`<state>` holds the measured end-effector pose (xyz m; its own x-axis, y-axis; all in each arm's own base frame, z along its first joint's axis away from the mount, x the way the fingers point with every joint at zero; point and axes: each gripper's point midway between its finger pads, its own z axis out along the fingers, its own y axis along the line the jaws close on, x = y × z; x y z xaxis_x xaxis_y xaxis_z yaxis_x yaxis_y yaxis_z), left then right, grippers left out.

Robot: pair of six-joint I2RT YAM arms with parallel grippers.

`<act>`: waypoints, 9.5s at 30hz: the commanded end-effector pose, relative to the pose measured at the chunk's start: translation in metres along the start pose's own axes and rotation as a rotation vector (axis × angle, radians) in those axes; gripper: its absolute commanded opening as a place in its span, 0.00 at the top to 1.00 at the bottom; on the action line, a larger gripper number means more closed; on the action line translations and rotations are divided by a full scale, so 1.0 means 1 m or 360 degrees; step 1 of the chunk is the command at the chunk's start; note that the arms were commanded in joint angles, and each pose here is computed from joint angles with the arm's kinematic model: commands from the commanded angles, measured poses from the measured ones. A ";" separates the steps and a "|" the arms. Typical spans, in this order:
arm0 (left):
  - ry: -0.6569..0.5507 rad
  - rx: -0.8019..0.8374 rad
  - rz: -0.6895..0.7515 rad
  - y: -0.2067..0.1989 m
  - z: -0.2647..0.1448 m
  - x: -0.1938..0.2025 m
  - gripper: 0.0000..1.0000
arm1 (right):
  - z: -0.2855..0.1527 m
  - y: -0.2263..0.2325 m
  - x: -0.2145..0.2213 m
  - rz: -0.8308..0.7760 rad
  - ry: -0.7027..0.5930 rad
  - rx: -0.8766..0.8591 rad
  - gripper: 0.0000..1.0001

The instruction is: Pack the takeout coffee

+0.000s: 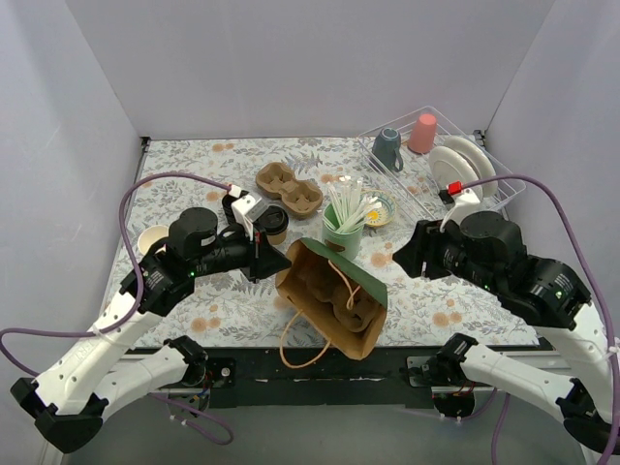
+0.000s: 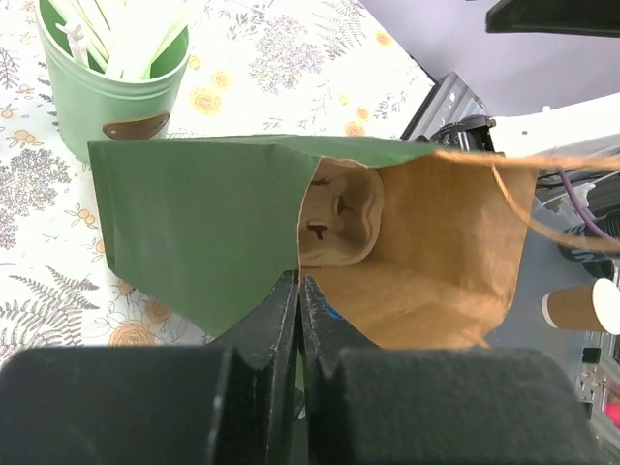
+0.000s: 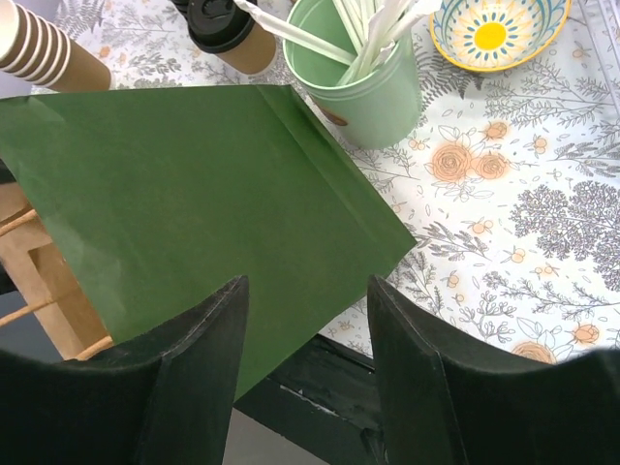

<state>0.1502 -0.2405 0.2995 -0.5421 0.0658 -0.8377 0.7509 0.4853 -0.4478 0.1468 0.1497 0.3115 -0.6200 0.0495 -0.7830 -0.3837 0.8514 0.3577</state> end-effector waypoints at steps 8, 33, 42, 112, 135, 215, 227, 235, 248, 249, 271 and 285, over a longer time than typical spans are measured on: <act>0.0000 -0.0064 -0.0256 0.001 0.000 0.001 0.95 | -0.002 0.006 -0.021 0.0019 -0.0030 0.0034 0.42; 0.0136 -0.0180 -0.0407 0.008 0.012 -0.005 1.00 | -0.007 0.022 0.015 0.0404 0.0460 0.0145 0.50; 0.0125 -0.0152 -0.0432 0.007 0.018 -0.004 1.00 | 0.020 0.004 0.045 0.0406 0.0623 0.0342 0.53; 0.0007 -0.0444 -0.0508 0.029 0.028 -0.099 1.00 | 0.020 0.083 -0.107 0.0193 -0.0030 -0.0223 0.99; 0.0154 -0.0468 -0.0526 0.035 0.008 -0.043 1.00 | 0.010 0.042 -0.017 0.0138 0.0299 -0.0115 0.99; -0.0177 -0.0703 -0.0009 0.064 -0.019 -0.083 0.05 | -0.001 0.009 0.015 -0.0112 0.0102 -0.0154 0.50; -0.0203 -0.0527 0.0287 0.059 0.026 -0.138 0.10 | -0.004 0.000 -0.017 0.0403 0.0067 0.0199 0.46; -0.0293 -0.0577 0.0215 0.072 0.048 -0.159 0.11 | -0.011 0.010 -0.005 0.0856 0.0242 0.0312 0.49; -0.0279 -0.0827 -0.0014 0.093 0.036 -0.159 0.10 | 0.018 0.015 -0.032 0.0951 0.0036 0.0268 0.47; -0.0212 -0.0848 -0.0055 0.096 0.036 -0.151 0.10 | 0.021 0.020 -0.040 0.0927 -0.0020 0.0209 0.47; -0.0177 -0.0929 -0.0476 0.078 -0.009 -0.106 0.05 | 0.029 0.016 -0.003 0.0923 0.0135 0.0197 0.48; -0.0103 -0.0757 -0.0305 0.052 -0.016 -0.115 0.05 | 0.014 0.007 0.019 0.1177 0.0328 0.0455 0.45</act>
<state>0.2549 -0.2115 0.3546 -0.6611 -0.1394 -0.7372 0.3029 0.8494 -0.4322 0.1508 0.1706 0.2923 -0.7743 0.5484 -0.3157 0.2860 0.7483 0.5985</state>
